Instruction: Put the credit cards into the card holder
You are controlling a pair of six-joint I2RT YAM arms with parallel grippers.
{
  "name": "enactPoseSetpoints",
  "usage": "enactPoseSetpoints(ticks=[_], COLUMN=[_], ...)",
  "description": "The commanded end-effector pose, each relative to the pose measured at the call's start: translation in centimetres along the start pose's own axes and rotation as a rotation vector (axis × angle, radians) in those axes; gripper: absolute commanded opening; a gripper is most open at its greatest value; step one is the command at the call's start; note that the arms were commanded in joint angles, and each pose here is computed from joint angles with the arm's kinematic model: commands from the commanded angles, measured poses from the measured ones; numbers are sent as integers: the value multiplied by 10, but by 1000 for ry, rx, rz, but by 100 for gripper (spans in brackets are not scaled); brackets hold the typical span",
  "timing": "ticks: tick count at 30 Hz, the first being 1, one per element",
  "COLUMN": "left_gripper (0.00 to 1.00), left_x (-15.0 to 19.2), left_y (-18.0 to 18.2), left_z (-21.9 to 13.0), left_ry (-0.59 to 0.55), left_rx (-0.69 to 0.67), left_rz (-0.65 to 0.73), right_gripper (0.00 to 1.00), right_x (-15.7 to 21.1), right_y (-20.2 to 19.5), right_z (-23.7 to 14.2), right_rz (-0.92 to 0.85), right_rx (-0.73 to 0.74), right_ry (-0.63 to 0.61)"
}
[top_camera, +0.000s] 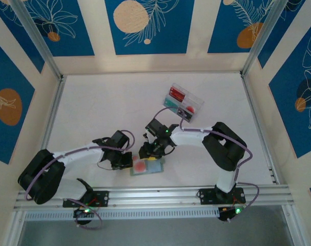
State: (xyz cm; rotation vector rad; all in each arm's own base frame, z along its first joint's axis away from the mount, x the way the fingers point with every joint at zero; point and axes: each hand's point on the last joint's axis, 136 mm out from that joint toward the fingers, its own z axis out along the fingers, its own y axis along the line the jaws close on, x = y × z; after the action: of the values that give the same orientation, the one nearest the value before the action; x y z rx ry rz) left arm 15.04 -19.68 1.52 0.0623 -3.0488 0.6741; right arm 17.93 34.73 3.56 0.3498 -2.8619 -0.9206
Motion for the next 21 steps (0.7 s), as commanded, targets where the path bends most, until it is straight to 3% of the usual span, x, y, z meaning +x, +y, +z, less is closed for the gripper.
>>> enactPoseSetpoints(ticks=[1,4,8,12,17,21], left_gripper=[6,6,6,6,6,6], left_x=[7,7,6,6,5,4], left_y=[13,12,11,10,7,6], left_z=[14,14,15,17,19,18], left_ry=[16,17,21,21,27,23], left_rx=[-33,-28,-25,-19,-9,-4], left_rz=[-12,-9,-5,-5,-6,-3], right_gripper=[50,50,49,62,66,57], right_x=[8,13,17,27,35,36], right_y=[2,5,-16,-51,-63,-80], right_z=[-19,-34,-67,-78,-61,-55], right_rz=[-24,-36,-58,-8,5,36], right_rx=[75,129,395,610,639,692], right_ry=[2,-23,-121,-106,-60,-43])
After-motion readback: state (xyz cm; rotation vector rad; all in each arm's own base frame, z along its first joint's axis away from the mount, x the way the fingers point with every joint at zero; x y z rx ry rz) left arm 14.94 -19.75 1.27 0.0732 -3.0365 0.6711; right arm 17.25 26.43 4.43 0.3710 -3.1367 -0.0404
